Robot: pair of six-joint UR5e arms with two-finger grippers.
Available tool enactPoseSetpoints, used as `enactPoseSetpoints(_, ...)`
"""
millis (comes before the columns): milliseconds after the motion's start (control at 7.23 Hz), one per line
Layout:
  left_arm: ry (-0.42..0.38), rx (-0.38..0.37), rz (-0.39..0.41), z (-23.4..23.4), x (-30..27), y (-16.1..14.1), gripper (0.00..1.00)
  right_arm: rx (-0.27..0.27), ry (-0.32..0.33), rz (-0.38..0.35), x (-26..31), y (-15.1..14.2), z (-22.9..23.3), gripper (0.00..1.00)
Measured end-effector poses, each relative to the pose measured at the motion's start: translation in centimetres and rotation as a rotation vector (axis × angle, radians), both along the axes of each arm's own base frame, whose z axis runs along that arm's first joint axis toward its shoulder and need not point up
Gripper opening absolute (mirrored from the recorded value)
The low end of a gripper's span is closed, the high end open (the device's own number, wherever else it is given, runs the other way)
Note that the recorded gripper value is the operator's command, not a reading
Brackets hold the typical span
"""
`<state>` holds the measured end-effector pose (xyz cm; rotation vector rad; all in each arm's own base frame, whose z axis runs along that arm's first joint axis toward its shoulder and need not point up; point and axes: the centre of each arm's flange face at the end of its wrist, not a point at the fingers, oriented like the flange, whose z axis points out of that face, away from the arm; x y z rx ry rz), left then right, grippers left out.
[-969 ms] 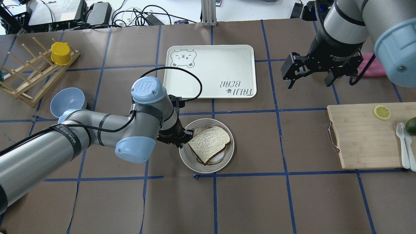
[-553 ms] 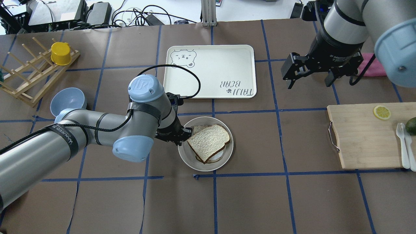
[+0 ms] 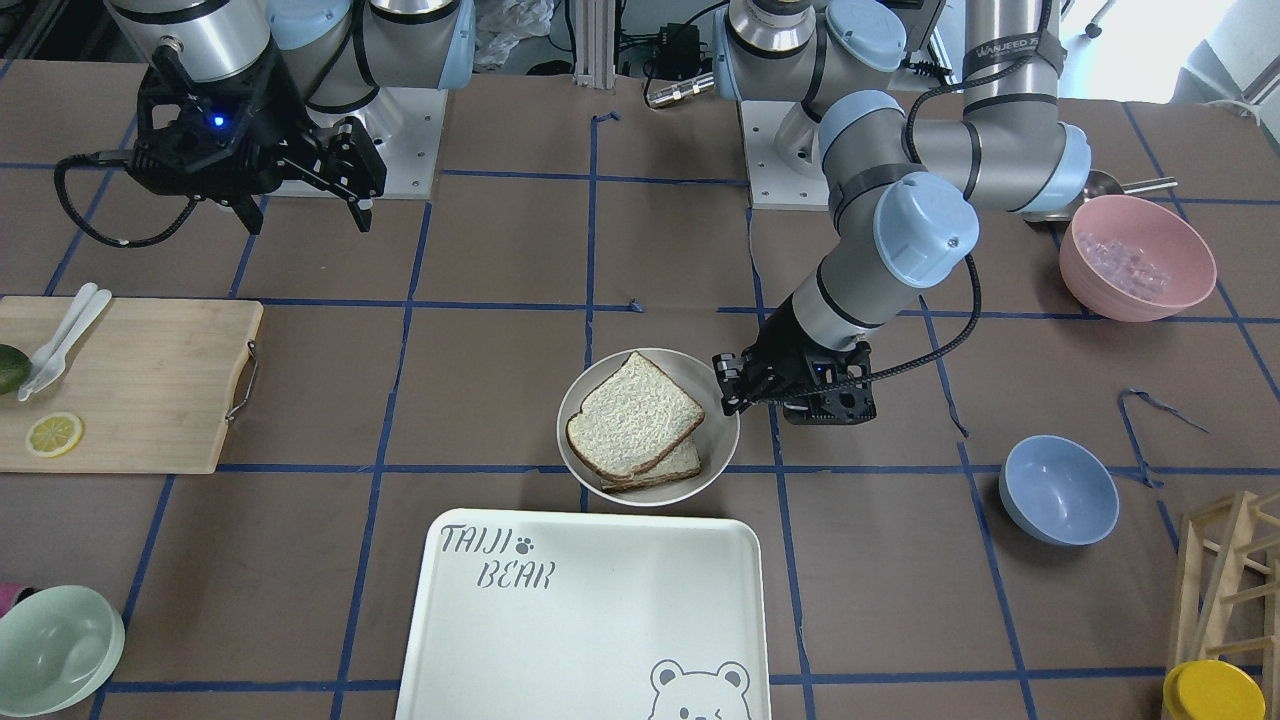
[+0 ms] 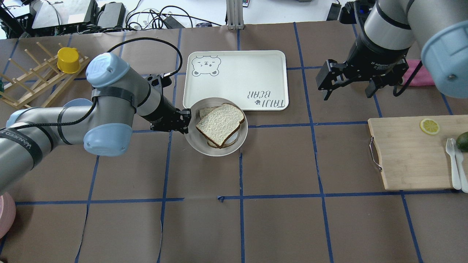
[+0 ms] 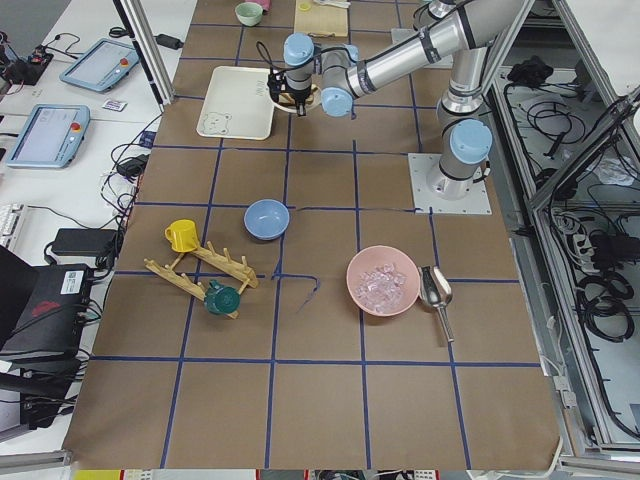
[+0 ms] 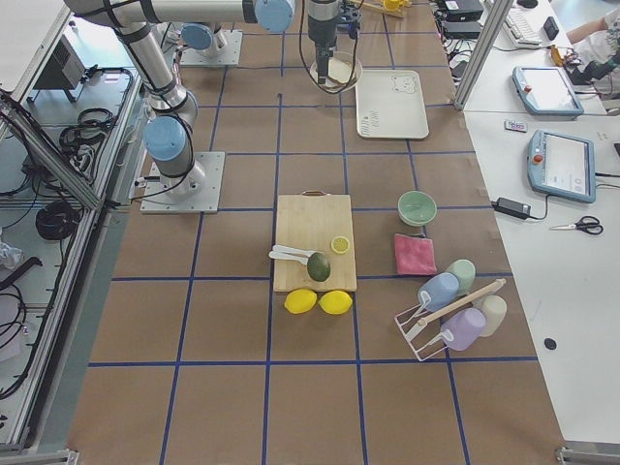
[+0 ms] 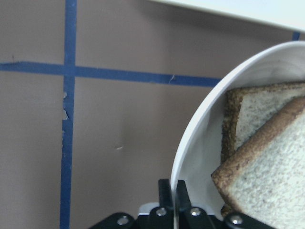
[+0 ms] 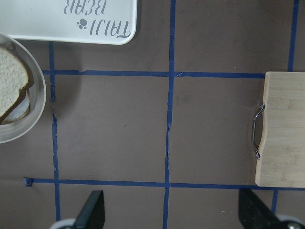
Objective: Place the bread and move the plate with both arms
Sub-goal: 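Slide the plate with the left gripper onto the cream tray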
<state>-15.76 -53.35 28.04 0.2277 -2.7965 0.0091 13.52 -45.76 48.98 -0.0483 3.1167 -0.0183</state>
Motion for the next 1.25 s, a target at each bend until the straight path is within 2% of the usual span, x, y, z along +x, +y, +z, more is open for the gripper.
enactPoseSetpoints(277, 0.024, -0.014, 0.008, 1.4, 0.2, -6.9, 0.00, 0.000, -0.001, 0.000, 0.0, 0.0, 0.0, 1.00)
enactPoseSetpoints(553, 0.044, -0.021, 0.009, -0.3, -0.1, -11.9, 0.00, 0.001, 0.000, -0.001, 0.0, 0.0, -0.1, 1.00)
enactPoseSetpoints(830, 0.050, -0.037, -0.003, -3.1, -1.3, -15.2, 0.00, 0.001, 0.000, -0.001, 0.0, 0.0, -0.1, 1.00)
enactPoseSetpoints(1245, 0.057, -0.068, 0.030, -8.0, -3.6, -17.7, 0.00, 0.002, 0.000, -0.001, 0.0, 0.0, 0.0, 1.00)
